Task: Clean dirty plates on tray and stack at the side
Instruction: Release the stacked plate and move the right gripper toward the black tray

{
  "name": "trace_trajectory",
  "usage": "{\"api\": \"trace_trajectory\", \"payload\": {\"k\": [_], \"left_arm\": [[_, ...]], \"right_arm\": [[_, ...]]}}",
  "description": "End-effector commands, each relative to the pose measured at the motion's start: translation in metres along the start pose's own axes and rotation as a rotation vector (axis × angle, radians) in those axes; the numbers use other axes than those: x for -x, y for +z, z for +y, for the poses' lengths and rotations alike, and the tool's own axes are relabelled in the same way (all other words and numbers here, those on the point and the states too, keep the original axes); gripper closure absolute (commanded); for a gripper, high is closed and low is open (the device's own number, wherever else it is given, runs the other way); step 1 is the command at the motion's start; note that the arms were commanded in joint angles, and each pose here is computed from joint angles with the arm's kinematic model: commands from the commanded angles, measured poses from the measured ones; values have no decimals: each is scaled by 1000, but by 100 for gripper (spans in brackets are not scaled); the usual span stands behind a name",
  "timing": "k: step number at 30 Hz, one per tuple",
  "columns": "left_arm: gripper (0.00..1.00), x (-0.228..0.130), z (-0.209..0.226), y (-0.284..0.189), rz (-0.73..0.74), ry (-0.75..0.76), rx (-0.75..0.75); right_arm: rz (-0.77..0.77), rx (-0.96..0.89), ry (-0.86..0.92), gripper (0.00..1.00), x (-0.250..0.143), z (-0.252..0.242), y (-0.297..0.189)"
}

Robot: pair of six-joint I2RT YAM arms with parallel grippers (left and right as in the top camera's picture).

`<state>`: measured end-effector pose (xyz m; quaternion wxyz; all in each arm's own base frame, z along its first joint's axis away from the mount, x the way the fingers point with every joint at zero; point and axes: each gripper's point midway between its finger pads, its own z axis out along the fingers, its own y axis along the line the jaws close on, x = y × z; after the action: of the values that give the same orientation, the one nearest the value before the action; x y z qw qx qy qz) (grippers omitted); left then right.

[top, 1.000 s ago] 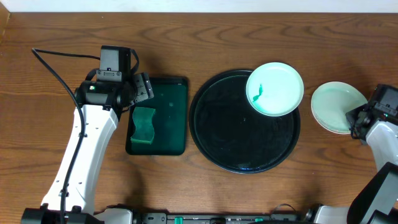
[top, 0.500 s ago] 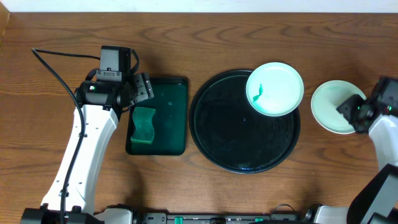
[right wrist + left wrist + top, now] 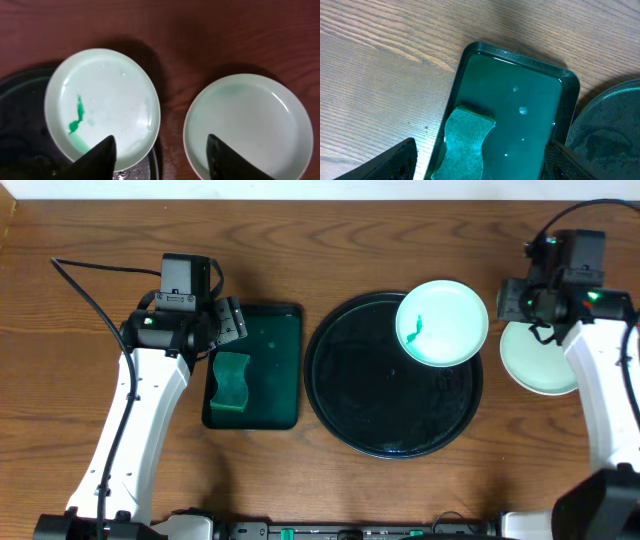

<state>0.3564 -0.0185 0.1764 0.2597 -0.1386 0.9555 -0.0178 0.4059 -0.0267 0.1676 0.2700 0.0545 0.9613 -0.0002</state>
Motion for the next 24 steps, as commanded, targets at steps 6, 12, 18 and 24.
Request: {"api": "trace_trajectory", "payload": {"k": [6, 12, 18, 24], "left_arm": [[18, 2, 1, -1, -3, -4, 6], [18, 2, 1, -1, -3, -4, 5], [18, 2, 1, -1, -3, -4, 6], [18, 2, 1, -1, -3, -4, 6]], "right_arm": [[123, -13, -46, 52, -20, 2, 57], [161, -15, -47, 69, -28, 1, 85], [191, -17, -44, 78, -35, 0, 105], [187, -18, -44, 78, -35, -1, 106]]}}
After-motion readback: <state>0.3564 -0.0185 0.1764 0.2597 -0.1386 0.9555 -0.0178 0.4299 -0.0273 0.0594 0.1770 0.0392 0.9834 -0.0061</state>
